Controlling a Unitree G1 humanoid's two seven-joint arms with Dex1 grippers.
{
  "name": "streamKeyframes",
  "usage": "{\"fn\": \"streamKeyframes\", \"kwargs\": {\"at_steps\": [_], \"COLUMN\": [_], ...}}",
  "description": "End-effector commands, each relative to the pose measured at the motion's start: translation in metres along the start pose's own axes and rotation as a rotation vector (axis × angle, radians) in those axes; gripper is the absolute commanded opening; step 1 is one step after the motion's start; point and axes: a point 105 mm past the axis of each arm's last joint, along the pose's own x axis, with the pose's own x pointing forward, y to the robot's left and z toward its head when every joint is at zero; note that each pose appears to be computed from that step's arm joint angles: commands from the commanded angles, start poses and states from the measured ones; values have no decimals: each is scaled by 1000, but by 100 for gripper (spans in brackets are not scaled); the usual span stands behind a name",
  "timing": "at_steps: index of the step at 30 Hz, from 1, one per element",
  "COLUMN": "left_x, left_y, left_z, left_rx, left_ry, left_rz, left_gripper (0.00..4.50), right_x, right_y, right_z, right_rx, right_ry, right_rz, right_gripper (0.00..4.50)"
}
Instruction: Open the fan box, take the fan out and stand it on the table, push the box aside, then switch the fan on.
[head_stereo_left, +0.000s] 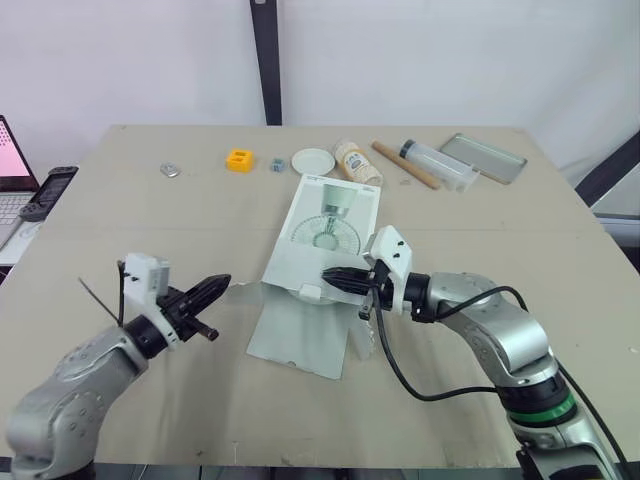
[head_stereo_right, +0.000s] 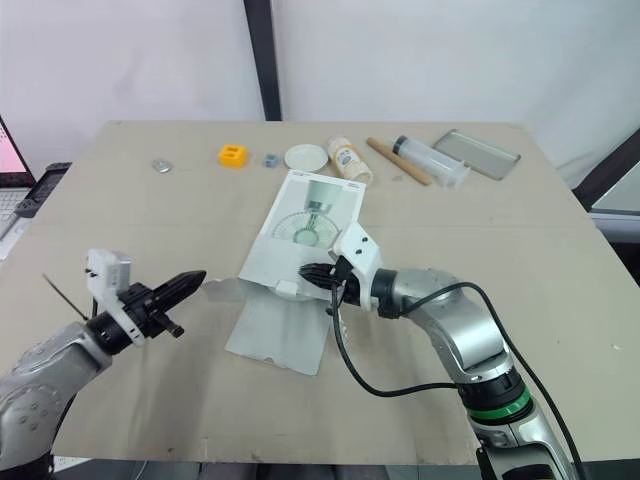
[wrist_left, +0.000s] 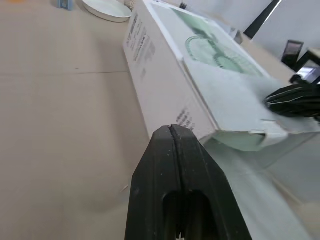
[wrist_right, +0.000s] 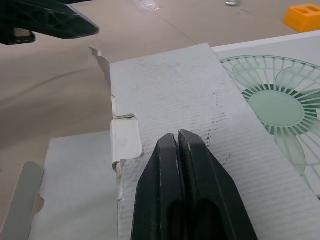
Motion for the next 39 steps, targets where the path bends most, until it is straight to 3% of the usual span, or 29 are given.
{"fn": "streamKeyframes", "kwargs": {"at_steps": [1, 5, 9, 10, 11, 15, 19, 22, 39], "left_x": [-18, -29, -23, -20, -16, -4, 9, 19, 53], "left_y": [-30, -41, -53, -53, -52, -44, -43, -49, -47], "left_z": [-7, -28, -39, -40, -40, -44, -55, -68, -71], "left_rx": [-123, -237, -369, -403, -438, -570, -605, -592, -601], "left_ry": [11, 63, 8, -15, -39, -101, -74, -21, -19], "left_rz": [-71, -39, -20, -7, 8, 52, 61, 41, -33], "left_gripper": [0, 0, 0, 58, 73, 222, 358, 436, 446], "right_x": [0, 2, 4, 4, 5, 4, 1, -1, -17], "right_y": [0, -1, 0, 0, 0, -1, -2, -4, -15], "right_z": [-2, -1, 0, 0, 0, 0, 0, 1, 14], "right_rx": [-3, -11, -20, -23, -25, -30, -35, -39, -33], "right_ry": [15, 21, 28, 30, 33, 39, 49, 52, -4], "right_rz": [21, 46, 68, 72, 75, 80, 78, 69, 15], "right_gripper": [6, 6, 6, 0, 0, 0, 0, 0, 0]}}
